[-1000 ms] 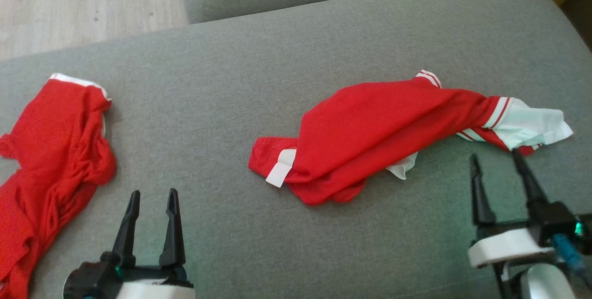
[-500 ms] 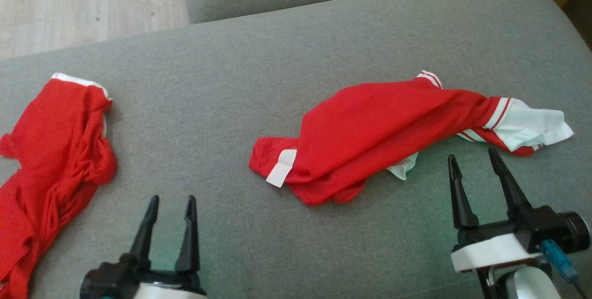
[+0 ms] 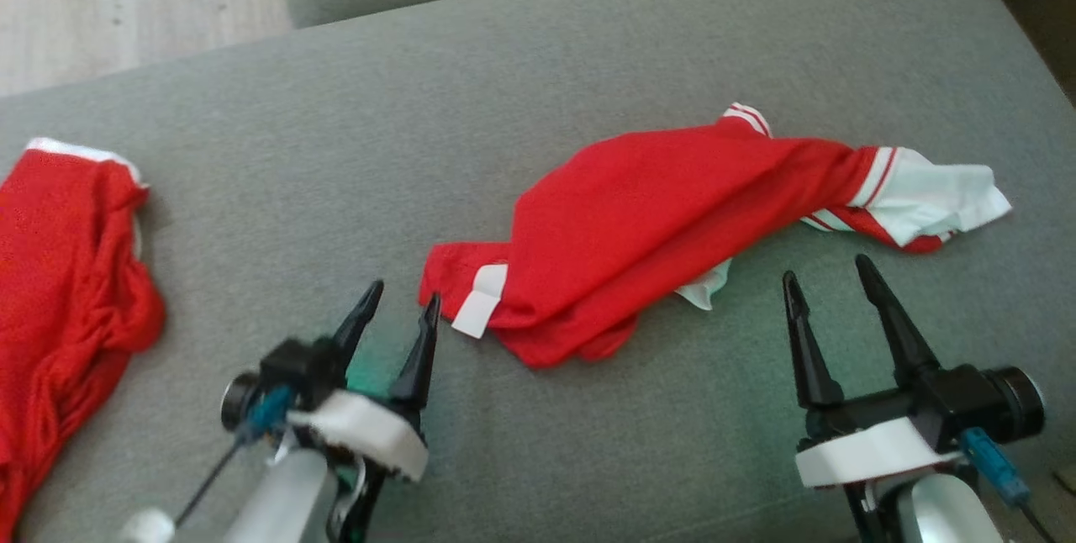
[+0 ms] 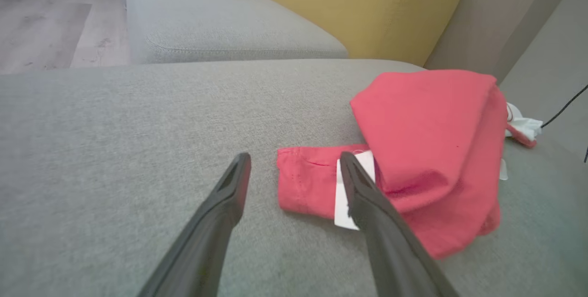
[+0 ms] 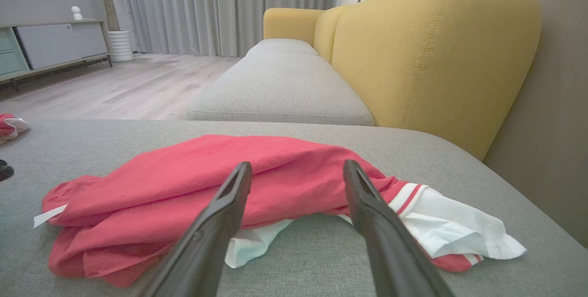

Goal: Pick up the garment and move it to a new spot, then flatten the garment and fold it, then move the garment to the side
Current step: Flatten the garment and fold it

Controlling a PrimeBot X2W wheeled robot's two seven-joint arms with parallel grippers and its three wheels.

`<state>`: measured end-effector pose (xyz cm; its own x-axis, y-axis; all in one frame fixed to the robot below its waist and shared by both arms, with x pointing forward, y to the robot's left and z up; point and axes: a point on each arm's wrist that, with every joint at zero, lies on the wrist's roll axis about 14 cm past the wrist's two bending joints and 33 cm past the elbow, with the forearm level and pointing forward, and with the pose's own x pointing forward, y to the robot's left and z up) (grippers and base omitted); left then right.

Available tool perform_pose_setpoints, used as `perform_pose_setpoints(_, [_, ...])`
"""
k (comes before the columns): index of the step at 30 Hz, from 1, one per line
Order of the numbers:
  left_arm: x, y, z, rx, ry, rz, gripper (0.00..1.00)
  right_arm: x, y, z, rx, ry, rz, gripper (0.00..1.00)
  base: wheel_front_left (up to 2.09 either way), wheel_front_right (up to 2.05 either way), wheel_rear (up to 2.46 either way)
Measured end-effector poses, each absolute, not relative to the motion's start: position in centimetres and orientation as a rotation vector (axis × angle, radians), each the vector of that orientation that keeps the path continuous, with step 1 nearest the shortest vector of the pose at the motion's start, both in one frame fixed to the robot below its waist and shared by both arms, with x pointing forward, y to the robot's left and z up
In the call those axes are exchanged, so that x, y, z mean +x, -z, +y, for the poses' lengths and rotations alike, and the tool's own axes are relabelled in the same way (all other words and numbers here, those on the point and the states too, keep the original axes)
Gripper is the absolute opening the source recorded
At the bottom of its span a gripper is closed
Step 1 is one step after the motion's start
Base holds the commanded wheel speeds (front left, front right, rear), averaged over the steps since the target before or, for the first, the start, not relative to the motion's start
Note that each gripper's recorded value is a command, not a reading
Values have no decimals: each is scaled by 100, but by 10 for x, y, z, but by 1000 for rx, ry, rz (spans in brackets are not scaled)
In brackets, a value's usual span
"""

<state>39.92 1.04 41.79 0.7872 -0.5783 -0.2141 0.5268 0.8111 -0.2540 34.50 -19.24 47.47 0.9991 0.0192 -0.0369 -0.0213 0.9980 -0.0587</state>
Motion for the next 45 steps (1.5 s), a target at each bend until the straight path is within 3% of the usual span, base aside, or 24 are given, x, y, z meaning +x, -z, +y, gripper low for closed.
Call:
perform_pose_setpoints(13, [415, -371, -12, -147, 643, 524, 100, 342, -474, -207, -38, 35, 45, 100, 0, 0, 0])
perform_pose_setpoints(14, [417, -372, -15, -161, 648, 526, 43, 342, -474, -208, -38, 37, 45, 100, 0, 0, 0])
perform_pose_setpoints(15, [416, -373, -20, -161, 662, 528, 0, 342, -474, -209, -37, 38, 45, 100, 0, 0, 0])
perform_pose_setpoints(23, [412, -386, -25, -300, 654, 538, 0, 347, -474, -211, -29, 42, 40, 100, 0, 0, 0])
perform_pose_setpoints(32, [421, -467, 14, -482, 598, 320, 0, 351, -479, -202, -9, 13, 17, 100, 0, 0, 0])
perform_pose_setpoints(42, [378, -556, 63, -585, 527, 166, 0, 352, -478, -188, 4, -32, 16, 100, 0, 0, 0])
perform_pose_setpoints(45, [355, -562, 65, -617, 539, 199, 0, 352, -481, -184, 6, -43, 7, 100, 0, 0, 0])
